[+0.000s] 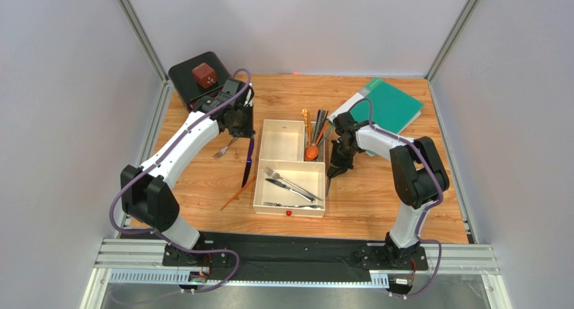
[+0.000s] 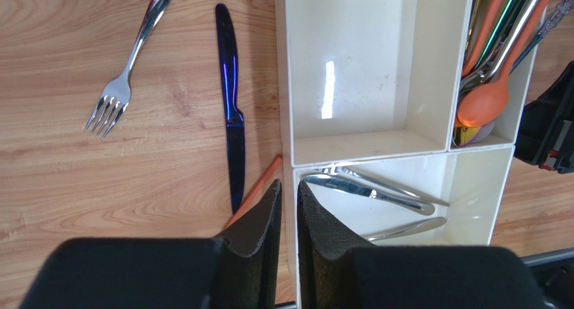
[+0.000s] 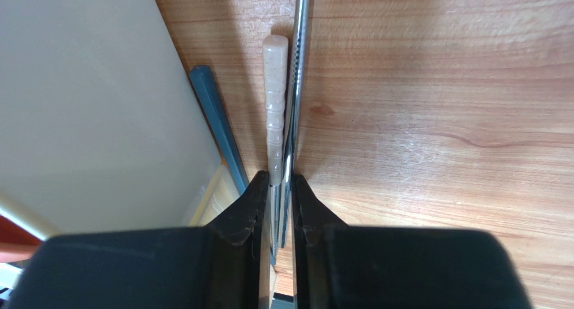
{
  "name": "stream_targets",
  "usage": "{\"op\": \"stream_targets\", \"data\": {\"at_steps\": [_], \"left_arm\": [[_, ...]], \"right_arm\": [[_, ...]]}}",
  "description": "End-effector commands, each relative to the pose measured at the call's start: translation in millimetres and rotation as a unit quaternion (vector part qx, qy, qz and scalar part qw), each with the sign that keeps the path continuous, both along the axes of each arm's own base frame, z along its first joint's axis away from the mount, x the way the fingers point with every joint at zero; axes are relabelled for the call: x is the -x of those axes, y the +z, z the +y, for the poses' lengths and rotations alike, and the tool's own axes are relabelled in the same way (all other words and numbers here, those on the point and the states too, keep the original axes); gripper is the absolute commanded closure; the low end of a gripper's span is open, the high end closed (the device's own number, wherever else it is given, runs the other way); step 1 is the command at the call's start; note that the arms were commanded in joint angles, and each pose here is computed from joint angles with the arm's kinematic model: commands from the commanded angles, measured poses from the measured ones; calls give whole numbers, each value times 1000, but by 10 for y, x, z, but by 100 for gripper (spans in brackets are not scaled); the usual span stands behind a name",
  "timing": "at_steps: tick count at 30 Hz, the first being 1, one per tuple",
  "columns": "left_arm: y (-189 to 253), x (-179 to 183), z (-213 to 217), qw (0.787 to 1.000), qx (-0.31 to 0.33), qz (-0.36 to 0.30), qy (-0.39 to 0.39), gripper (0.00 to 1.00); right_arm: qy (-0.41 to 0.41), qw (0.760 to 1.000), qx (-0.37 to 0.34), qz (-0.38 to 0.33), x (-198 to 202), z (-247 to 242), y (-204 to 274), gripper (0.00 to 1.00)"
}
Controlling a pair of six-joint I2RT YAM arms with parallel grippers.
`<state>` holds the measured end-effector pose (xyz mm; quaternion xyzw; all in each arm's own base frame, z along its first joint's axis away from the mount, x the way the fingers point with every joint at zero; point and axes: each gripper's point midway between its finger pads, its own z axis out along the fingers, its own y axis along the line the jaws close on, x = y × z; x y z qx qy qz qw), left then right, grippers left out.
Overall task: Sort the eating utensils into containers
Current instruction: Move the chopstick to the center of the board.
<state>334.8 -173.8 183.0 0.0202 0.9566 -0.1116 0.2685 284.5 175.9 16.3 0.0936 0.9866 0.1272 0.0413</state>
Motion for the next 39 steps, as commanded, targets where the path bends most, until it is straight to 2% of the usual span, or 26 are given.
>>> {"op": "stream_targets", "data": {"at_steps": [1, 3, 4, 8, 9, 10, 11, 12, 16, 24, 34, 39], "left_arm": [[-3, 20, 69, 1000, -11, -6, 2, 81], [-18, 22, 70, 1000, -11, -5, 2, 81], [-11, 18, 72, 1000, -12, -7, 2, 81], [43, 6, 169, 999, -29, -23, 15, 82], [77, 5, 190, 999, -31, -30, 18, 82], [87, 15, 214, 999, -35, -33, 19, 82], [138, 16, 243, 998, -37, -43, 22, 82], [154, 12, 255, 998, -39, -48, 22, 81], [174, 9, 314, 997, -49, -55, 21, 81], [159, 14, 306, 997, -38, -56, 25, 81], [71, 31, 304, 998, -36, -48, 25, 81], [40, 49, 287, 998, -32, -43, 22, 81]], "right_arm": [[19, 998, 60, 13, 47, -154, -221, 87], [30, 996, 78, 26, 103, -204, -280, 81], [36, 996, 81, 30, 130, -199, -298, 73], [47, 990, 121, 45, 204, -280, -365, 67], [54, 990, 125, 48, 203, -277, -363, 70], [60, 987, 132, 63, 261, -285, -416, 86], [61, 985, 147, 62, 247, -336, -433, 98], [64, 985, 146, 66, 272, -332, -444, 100], [63, 986, 142, 62, 302, -338, -410, 100], [58, 990, 128, 7, 205, -325, 37, 100], [61, 992, 113, -13, 253, -308, 448, 100], [69, 991, 115, -2, 303, -320, 368, 100]]}}
